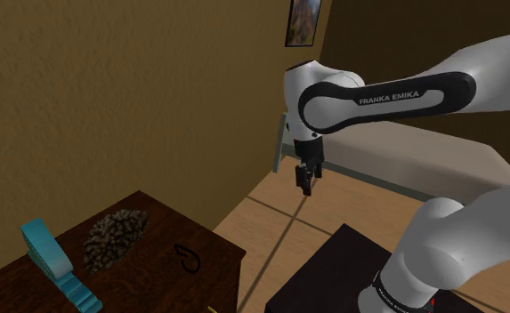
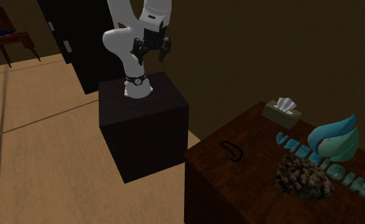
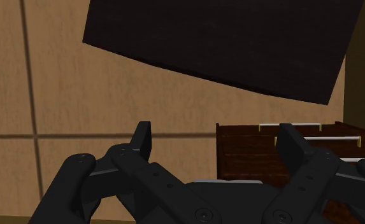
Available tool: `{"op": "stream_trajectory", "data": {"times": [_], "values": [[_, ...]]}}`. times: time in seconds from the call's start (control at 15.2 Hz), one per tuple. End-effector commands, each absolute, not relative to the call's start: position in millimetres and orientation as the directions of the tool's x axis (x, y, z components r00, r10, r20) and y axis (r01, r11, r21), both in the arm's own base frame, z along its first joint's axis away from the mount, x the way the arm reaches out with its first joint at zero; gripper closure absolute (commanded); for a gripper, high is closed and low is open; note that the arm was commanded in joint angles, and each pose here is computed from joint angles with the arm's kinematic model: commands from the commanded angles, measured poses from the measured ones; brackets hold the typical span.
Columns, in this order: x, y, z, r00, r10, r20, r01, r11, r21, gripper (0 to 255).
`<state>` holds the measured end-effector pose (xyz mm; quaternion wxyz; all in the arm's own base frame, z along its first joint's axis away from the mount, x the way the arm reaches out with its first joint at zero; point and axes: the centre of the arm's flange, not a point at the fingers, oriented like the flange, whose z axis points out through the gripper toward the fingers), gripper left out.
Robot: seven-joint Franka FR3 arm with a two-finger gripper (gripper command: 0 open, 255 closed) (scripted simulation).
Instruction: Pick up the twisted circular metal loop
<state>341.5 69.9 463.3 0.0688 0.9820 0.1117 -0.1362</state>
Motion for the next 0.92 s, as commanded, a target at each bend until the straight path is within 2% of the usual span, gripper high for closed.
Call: {"op": "stream_trajectory", "data": {"times": [0.0, 0.86], "values": [[355, 88, 448, 0.938, 0.207, -0.277, 0.245, -0.963, 0.112, 0], [442, 192, 341, 0.935, 0.247, -0.254, 0.293, -0.942, 0.162, 0]]}}
